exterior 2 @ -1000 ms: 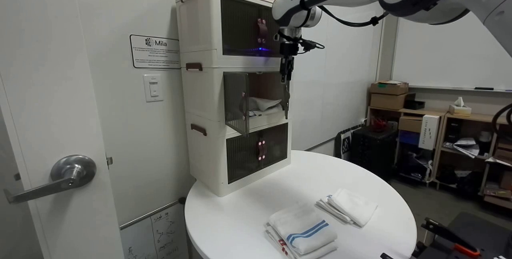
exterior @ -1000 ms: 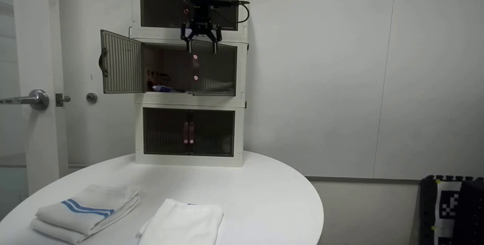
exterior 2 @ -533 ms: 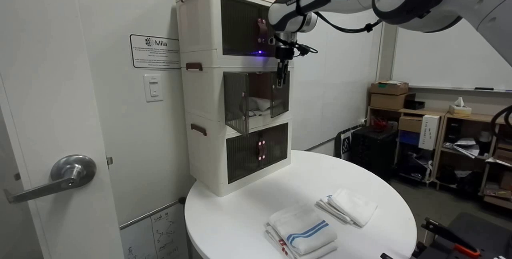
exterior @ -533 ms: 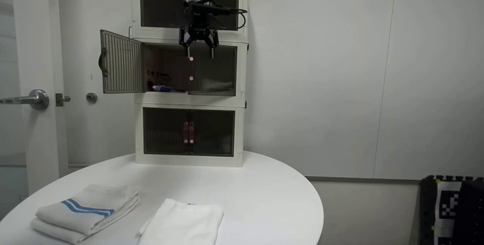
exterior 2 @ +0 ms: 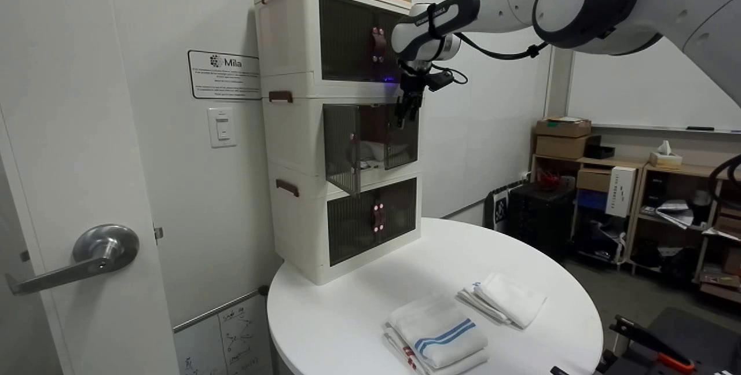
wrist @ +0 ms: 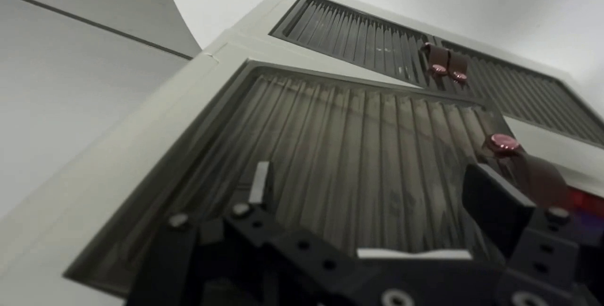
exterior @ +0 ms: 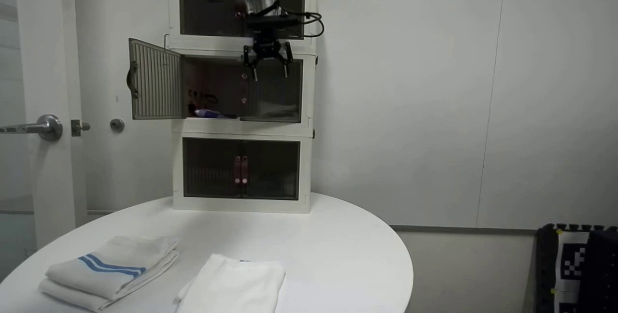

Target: Close the cabinet door

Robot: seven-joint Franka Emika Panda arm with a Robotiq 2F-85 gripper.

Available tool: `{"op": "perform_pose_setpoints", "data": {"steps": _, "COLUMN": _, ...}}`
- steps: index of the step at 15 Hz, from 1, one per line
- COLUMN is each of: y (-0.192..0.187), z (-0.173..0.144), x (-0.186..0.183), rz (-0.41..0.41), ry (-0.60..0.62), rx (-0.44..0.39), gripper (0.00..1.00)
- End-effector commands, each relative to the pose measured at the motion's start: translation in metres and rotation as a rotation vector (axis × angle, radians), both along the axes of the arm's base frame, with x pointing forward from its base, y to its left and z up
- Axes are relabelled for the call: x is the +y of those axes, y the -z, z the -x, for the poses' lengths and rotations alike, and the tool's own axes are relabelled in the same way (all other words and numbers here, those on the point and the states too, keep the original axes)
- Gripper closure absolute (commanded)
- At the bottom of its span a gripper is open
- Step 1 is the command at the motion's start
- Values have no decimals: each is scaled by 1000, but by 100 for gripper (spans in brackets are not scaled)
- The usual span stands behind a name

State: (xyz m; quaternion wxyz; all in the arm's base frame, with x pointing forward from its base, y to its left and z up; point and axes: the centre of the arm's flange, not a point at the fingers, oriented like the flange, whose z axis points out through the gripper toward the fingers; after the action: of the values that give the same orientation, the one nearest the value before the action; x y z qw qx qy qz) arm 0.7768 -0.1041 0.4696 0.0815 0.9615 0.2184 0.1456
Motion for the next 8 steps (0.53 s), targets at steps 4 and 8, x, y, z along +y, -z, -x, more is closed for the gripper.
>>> {"op": "perform_pose_setpoints", "data": {"steps": 4, "y": 10, "z": 1, "x": 7, "rz": -89, "ry": 343, "rx": -59, "gripper": 0}}
{"op": "perform_pose_setpoints", "data": {"steps": 8, "y": 19, "z": 9, "x": 5, "rz": -130, "ry": 435, "rx": -130, "gripper": 0}}
